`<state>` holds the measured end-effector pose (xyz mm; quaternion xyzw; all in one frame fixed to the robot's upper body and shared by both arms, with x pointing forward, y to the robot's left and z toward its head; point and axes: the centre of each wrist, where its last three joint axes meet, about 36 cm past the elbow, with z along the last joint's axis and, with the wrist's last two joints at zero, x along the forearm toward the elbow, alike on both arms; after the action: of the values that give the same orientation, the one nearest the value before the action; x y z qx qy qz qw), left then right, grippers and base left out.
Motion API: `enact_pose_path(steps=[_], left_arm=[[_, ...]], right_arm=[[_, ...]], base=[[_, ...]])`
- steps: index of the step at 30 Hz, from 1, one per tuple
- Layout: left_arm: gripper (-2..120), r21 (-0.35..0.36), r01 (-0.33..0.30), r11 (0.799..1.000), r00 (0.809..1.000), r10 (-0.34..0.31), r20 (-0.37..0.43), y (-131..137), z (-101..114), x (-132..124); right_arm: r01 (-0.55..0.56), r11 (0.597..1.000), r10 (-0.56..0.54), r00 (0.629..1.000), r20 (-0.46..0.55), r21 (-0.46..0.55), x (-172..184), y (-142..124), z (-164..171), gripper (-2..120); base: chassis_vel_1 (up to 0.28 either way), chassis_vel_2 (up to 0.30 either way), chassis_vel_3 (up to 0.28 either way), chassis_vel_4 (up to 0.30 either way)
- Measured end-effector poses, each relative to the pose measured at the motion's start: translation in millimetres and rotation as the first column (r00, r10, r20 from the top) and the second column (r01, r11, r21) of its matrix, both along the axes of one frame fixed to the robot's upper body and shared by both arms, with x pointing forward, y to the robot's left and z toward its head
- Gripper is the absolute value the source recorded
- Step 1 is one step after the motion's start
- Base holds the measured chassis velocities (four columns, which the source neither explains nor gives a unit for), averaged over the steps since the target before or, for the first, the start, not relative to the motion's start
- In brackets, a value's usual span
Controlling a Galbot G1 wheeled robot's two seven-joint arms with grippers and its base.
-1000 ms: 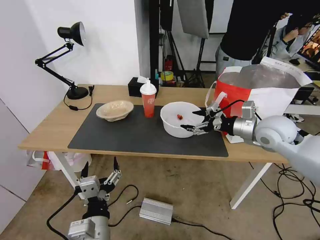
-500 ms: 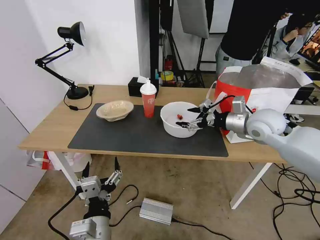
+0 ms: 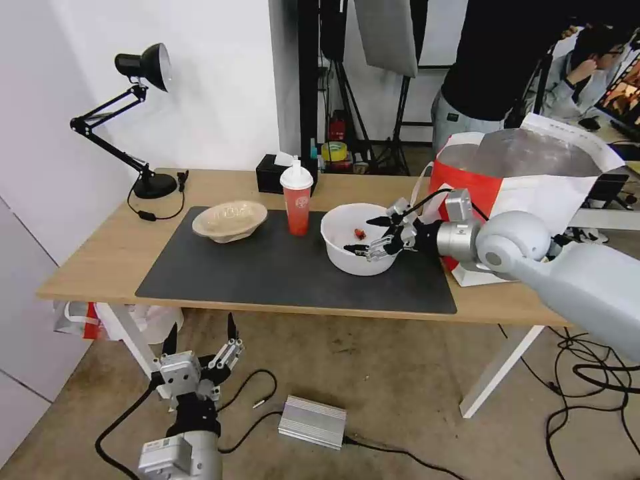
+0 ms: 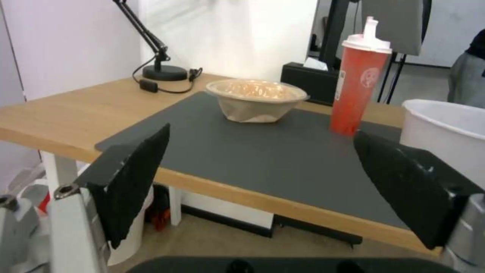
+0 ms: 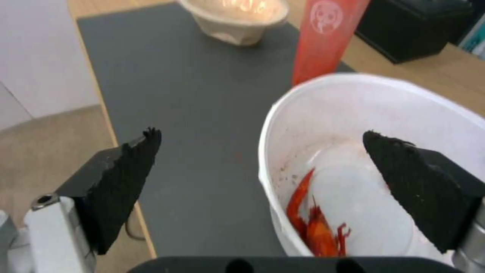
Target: Pick up the trash from the table and place it into the takeout bag.
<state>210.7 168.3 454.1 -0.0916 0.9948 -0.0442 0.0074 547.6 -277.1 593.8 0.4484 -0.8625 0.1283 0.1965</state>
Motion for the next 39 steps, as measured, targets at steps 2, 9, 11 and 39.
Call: enact_pose_path(steps=[2,9,11,39], left_arm=[[97,0.001,0.001,1.0,1.0,-0.001,0.0,0.4,-0.3,0.3],[97,0.0,0.0,1.0,1.0,0.0,-0.003,0.0,-1.6,0.8],[97,-0.003,-0.002,1.0,1.0,0.002,-0.005,-0.7,-2.0,0.6],[97,0.001,-0.013,1.0,1.0,0.013,0.002,1.2,2.2,-2.1]], right_arm=[[0.003,1.0,-0.003,1.0,-0.005,-0.014,0.0,1.0,1.3,100],[-0.001,0.999,0.0,1.0,-0.024,-0.054,0.2,7.6,8.8,100],[-0.003,0.998,0.001,1.0,-0.03,-0.064,0.6,9.5,10.8,100],[-0.035,0.988,0.024,0.997,-0.075,-0.149,8.8,21.4,21.6,100]], base=[[0.0,0.0,0.0,0.0],[0.0,0.0,0.0,0.0],[0.0,0.0,0.0,0.0],[0.0,0.0,0.0,0.0]])
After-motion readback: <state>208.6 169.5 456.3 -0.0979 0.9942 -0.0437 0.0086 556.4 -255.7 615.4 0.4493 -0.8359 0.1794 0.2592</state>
